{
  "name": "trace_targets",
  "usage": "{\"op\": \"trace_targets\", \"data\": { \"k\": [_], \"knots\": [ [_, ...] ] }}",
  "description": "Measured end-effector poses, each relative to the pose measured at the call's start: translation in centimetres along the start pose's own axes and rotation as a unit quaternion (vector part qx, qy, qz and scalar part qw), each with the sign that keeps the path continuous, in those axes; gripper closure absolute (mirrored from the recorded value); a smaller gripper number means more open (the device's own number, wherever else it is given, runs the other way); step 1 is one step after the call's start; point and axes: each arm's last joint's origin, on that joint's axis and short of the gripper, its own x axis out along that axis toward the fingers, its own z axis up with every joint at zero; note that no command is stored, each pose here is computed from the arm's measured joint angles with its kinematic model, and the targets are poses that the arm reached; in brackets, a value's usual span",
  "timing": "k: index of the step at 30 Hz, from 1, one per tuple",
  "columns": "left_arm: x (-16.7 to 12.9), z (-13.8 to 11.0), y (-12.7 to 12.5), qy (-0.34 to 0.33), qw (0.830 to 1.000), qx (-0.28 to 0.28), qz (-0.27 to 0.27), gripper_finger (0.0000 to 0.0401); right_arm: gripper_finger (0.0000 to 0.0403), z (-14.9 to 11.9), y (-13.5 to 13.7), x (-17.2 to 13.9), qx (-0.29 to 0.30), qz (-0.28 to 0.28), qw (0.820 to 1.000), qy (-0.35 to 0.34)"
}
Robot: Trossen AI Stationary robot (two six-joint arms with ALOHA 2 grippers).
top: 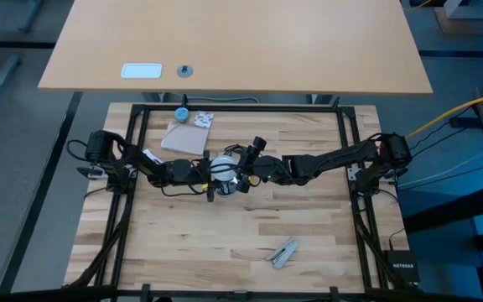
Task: Screw lightbulb
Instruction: Insert the light bulb into the lamp
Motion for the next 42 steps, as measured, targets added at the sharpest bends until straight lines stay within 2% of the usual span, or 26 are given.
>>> {"op": "trace_targets", "data": {
  "k": [8,22,35,42],
  "knots": [
    [0.0,-0.1,0.0,0.003,1.000,0.001,-0.001,0.0256,0.0178,0.0,0.0,0.0,-0.003,0.003,1.000,-0.003],
    [-0.1,-0.1,0.0,0.004,1.000,0.006,-0.002,0.0254,0.0178,0.7,-0.6,-1.0,-0.026,-0.007,1.000,-0.011],
    [-0.2,-0.1,0.0,0.004,1.000,0.015,-0.001,0.0254,0.0178,0.9,4.0,-4.3,-0.061,0.020,0.998,-0.029],
    [-0.2,-0.2,-0.1,0.009,1.000,0.015,-0.002,0.0247,0.0178,-1.1,5.9,-4.2,-0.049,0.048,0.997,0.032]
  ]
}}
